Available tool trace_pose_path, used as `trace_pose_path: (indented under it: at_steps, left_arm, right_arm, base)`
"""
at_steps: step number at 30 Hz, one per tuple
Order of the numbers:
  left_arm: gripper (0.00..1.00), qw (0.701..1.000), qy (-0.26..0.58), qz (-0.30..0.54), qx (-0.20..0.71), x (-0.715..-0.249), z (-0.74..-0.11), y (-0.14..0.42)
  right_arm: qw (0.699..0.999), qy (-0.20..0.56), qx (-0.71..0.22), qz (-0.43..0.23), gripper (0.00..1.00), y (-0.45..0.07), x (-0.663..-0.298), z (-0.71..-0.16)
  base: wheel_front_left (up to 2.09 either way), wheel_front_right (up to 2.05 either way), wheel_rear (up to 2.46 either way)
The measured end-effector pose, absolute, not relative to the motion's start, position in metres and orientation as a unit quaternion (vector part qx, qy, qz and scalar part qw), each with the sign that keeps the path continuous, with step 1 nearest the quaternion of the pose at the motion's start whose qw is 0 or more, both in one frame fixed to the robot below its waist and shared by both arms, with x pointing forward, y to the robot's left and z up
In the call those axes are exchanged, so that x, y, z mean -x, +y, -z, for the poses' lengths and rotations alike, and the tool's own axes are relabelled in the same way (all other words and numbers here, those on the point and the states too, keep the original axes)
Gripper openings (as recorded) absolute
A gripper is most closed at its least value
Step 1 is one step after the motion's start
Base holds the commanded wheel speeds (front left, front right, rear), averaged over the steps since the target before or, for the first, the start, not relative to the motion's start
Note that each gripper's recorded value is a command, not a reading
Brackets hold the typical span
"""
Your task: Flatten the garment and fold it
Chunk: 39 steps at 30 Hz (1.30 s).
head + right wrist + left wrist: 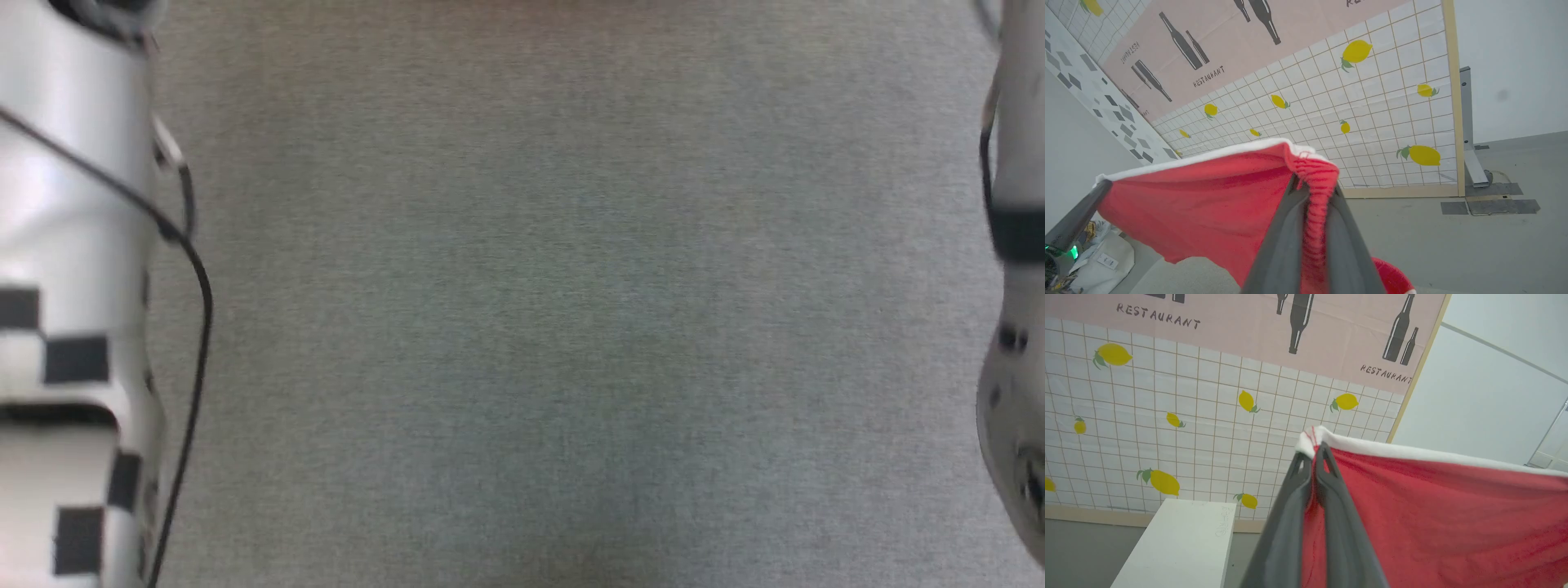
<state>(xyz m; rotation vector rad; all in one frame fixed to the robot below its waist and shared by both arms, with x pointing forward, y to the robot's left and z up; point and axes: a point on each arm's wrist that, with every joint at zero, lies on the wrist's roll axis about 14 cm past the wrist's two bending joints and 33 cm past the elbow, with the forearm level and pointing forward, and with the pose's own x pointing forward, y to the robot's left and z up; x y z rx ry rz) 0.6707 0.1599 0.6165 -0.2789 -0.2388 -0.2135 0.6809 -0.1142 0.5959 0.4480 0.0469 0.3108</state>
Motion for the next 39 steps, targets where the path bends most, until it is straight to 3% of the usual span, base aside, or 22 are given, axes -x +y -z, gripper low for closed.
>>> trace_pose_path:
  at_steps: [4, 10, 19, 29, 33, 39]
  left_arm:
    - [0.00, 0.978, -0.105, 0.110, 0.140, -0.640, -0.592, 0.162]
    - [0.00, 0.979, -0.043, 0.099, 0.172, -0.568, -0.544, 0.168]
    - [0.00, 0.961, 0.120, 0.056, 0.242, -0.436, -0.476, 0.168]
    - [0.00, 0.922, 0.311, -0.010, 0.230, -0.311, -0.419, 0.182]
    - [0.00, 0.924, 0.301, -0.025, 0.234, -0.296, -0.430, 0.189]
    - [0.00, 0.947, 0.228, -0.018, 0.228, -0.318, -0.467, 0.193]
  right_arm:
    - [0.957, 0.062, -0.217, -0.181, 0.00, -0.107, -0.649, -0.562]
    - [0.946, 0.149, -0.188, -0.217, 0.00, -0.107, -0.568, -0.510]
    - [0.935, 0.235, -0.156, -0.215, 0.00, -0.120, -0.444, -0.465]
    - [0.895, 0.355, -0.170, -0.211, 0.00, -0.115, -0.327, -0.419]
    - [0.881, 0.384, -0.176, -0.213, 0.00, -0.113, -0.303, -0.415]
    - [0.905, 0.328, -0.196, -0.186, 0.00, -0.119, -0.322, -0.442]
  base:
    - [0.00, 0.00, 0.00]
    - [0.00, 0.00, 0.00]
    - [0.00, 0.00, 0.00]
    - [0.00, 0.00, 0.00]
    - [0.00, 0.00, 0.00]
    - [0.00, 0.00, 0.00]
